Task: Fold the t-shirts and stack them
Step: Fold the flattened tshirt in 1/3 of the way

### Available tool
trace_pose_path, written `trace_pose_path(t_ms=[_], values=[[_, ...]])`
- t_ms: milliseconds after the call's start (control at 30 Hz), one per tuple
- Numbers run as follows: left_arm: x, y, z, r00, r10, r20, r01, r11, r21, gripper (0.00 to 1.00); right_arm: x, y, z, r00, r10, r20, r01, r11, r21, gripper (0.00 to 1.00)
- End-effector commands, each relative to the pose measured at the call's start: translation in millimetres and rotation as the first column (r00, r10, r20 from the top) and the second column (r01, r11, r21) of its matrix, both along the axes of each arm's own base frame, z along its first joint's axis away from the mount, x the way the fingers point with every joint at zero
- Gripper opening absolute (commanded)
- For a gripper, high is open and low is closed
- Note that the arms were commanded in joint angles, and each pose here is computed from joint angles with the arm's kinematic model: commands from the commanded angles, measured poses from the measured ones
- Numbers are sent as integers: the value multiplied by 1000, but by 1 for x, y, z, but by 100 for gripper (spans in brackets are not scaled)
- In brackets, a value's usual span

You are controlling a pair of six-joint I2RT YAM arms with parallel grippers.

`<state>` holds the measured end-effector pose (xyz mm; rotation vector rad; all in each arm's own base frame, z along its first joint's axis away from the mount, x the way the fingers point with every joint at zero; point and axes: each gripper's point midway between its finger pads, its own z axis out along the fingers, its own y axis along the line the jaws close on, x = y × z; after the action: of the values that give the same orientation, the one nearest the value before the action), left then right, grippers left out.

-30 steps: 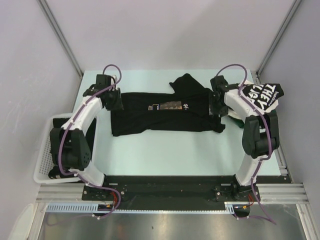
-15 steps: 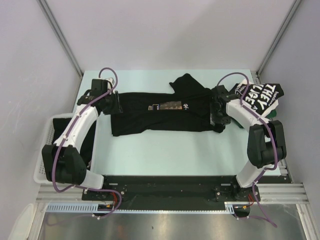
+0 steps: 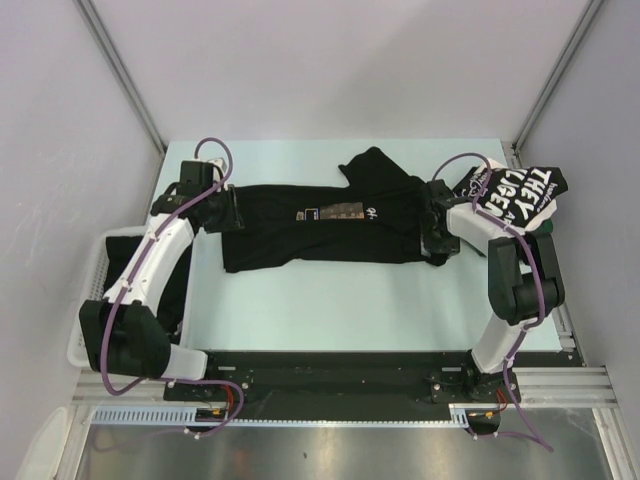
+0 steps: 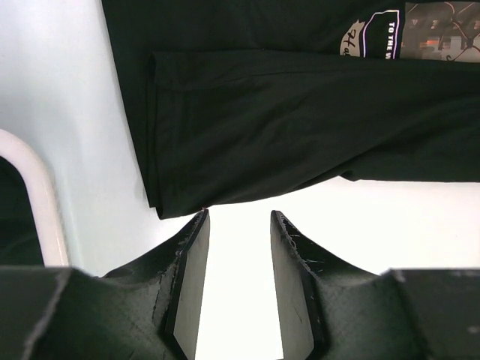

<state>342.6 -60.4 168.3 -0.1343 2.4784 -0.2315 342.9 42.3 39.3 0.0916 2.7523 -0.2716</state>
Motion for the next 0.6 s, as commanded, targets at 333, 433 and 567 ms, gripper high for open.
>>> trace_pose_path(t_ms=[333, 433, 567], values=[[-7, 3, 10, 1000, -7, 26, 7, 1000, 27, 44, 24, -14, -14, 998, -25, 57, 27, 999, -45, 51], [-7, 5, 6, 1000, -1, 19, 0, 999, 36, 44, 21, -14, -23, 999, -24, 29, 25, 998, -50, 45], [-12, 10, -10, 1000, 23, -12, -23, 998, 57, 44, 19, -11, -33, 1000, -19, 2, 19, 999, -36, 25]])
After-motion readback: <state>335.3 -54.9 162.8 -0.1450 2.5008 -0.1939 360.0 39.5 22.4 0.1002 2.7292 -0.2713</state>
